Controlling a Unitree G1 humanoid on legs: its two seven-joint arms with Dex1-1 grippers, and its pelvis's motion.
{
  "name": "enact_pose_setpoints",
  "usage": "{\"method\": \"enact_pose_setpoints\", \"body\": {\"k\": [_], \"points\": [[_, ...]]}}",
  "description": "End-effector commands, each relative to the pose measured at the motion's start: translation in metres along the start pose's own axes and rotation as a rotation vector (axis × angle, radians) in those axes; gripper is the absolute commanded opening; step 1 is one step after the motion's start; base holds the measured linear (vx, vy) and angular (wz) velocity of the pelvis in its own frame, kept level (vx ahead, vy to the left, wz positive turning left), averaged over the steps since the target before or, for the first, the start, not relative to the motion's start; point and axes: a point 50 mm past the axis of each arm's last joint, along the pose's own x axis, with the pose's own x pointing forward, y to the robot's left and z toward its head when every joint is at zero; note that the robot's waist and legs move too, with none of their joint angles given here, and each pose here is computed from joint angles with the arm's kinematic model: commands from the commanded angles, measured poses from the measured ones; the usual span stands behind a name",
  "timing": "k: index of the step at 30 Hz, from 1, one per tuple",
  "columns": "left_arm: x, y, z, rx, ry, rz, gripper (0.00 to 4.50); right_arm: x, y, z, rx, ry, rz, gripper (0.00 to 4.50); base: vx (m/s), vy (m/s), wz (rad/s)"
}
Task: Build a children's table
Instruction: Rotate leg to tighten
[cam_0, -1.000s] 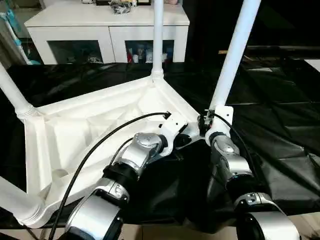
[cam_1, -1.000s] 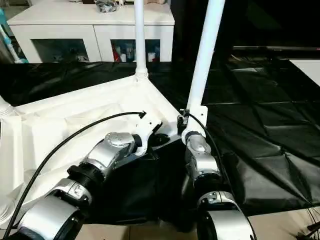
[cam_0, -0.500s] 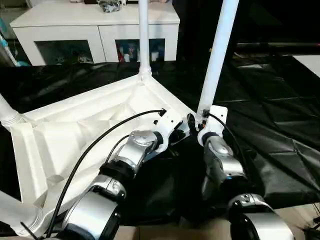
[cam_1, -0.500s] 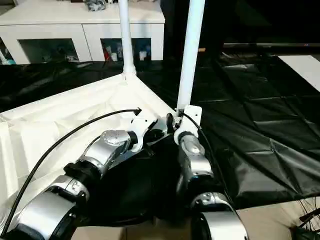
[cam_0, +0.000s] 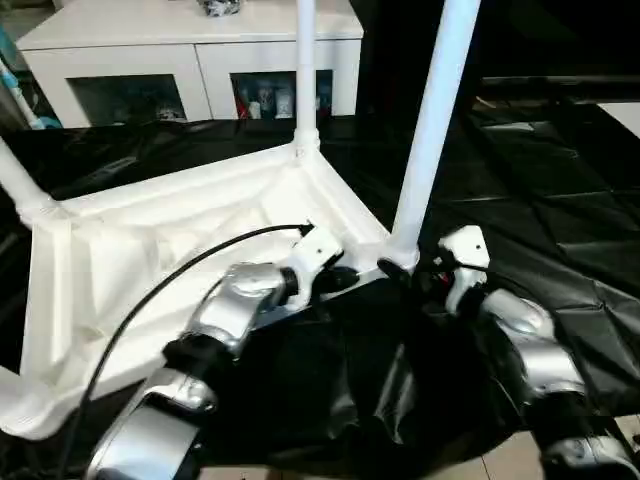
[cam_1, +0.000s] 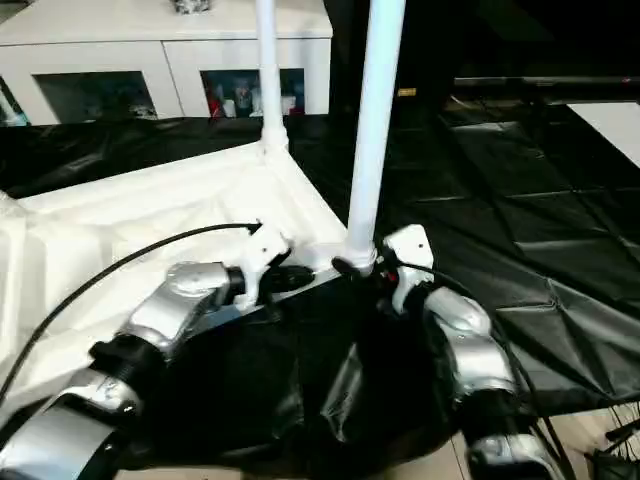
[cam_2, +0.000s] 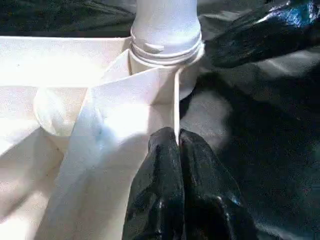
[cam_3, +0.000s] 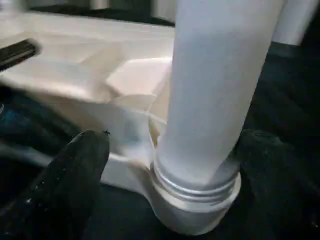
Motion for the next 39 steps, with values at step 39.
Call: {"method": "enact_pose_setpoints", "body": {"k": [39], "points": [[-0.035,-0.029,-0.012,-0.003,0.059,-0.27,0.0,-0.017,0.01,-0.007,-0.073,0.138,0.36,2.69,0.0,0.0,0.0]]}}
